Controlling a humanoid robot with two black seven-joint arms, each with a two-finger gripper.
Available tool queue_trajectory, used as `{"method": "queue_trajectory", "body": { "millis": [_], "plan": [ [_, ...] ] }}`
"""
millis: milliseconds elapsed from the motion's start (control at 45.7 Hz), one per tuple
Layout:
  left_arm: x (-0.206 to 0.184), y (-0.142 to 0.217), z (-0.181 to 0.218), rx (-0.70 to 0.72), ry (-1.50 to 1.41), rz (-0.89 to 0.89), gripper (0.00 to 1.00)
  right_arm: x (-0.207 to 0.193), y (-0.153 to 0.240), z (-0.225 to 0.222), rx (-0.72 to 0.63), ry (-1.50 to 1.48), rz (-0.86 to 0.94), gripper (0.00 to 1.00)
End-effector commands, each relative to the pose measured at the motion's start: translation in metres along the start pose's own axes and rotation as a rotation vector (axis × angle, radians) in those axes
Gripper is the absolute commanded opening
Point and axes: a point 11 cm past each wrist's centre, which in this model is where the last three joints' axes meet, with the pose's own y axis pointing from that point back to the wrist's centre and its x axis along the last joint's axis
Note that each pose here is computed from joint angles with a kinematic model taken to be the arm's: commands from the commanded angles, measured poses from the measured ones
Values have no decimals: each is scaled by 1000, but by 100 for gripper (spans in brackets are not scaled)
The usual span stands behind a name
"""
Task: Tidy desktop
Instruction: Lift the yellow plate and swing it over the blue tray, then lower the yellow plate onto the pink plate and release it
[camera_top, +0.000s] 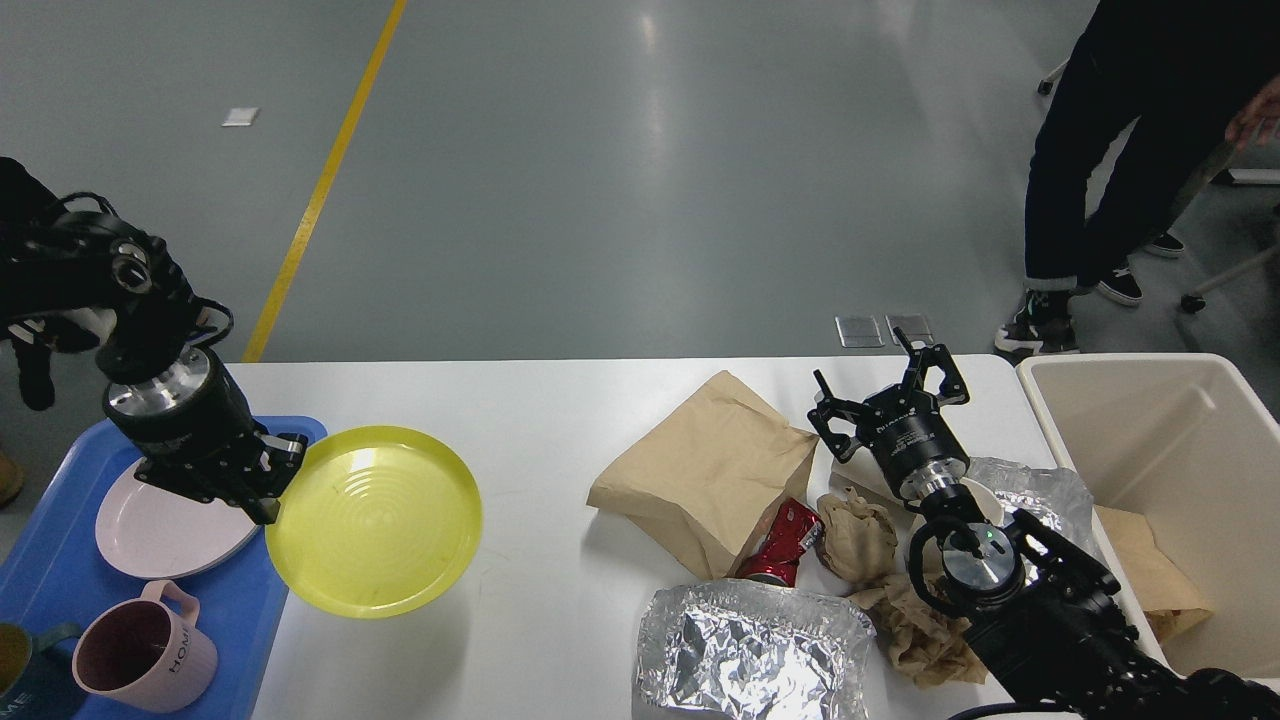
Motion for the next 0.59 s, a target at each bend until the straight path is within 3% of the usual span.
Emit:
{"method": "queue_trajectory", "body": {
  "millis": [0,197,569],
  "plan": [
    [4,25,-8,-23,20,27,0,0,0,0,0,0,1,100],
    [4,44,-37,-36,97,71,0,0,0,0,0,0,-1,100],
    [22,48,-141,63,377,187,0,0,0,0,0,0,-1,100]
  ]
}}
